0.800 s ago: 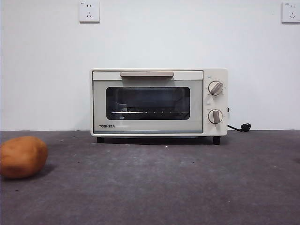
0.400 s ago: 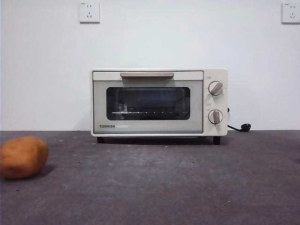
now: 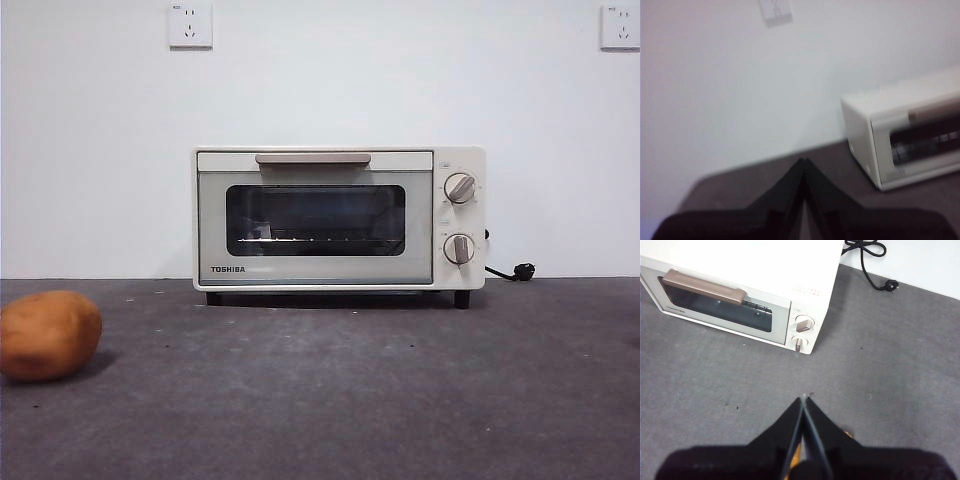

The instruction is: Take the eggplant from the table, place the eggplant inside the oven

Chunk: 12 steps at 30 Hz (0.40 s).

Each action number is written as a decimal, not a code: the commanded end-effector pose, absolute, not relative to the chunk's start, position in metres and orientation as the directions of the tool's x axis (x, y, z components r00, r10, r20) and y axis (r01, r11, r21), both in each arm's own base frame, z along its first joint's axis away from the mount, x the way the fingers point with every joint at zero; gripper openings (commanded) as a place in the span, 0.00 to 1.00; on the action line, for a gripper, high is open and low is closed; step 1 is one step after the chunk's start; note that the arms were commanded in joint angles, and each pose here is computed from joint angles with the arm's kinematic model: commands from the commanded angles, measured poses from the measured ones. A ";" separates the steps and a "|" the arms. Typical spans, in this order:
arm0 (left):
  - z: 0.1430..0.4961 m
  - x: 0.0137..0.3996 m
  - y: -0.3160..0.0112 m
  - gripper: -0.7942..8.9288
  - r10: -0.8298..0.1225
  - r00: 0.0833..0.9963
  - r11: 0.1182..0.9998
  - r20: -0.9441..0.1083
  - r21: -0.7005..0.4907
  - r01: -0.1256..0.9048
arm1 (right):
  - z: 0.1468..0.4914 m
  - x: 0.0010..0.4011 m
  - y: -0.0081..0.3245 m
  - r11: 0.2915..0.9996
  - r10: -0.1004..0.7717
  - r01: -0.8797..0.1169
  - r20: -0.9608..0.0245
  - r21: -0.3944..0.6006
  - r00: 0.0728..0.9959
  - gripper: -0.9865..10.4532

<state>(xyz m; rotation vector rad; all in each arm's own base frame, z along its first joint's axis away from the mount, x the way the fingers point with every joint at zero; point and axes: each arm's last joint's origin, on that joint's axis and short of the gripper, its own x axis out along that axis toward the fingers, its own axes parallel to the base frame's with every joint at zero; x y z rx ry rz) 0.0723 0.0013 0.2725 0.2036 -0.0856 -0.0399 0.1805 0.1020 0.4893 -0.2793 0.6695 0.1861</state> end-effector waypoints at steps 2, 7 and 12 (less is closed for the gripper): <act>0.237 0.079 0.002 0.08 -0.033 0.999 0.987 0.033 0.155 0.027 | 0.487 0.181 0.102 0.947 0.070 -0.254 -0.649 -0.195 0.757 0.09; 0.196 0.086 0.003 0.08 -0.011 0.999 0.995 -0.036 0.097 0.015 | 0.487 0.181 0.102 0.947 0.070 -0.254 -0.649 -0.195 0.757 0.09; 0.170 0.092 0.004 0.08 -0.013 0.993 0.999 -0.117 0.033 0.017 | 0.487 0.181 0.102 0.947 0.070 -0.254 -0.649 -0.195 0.757 0.09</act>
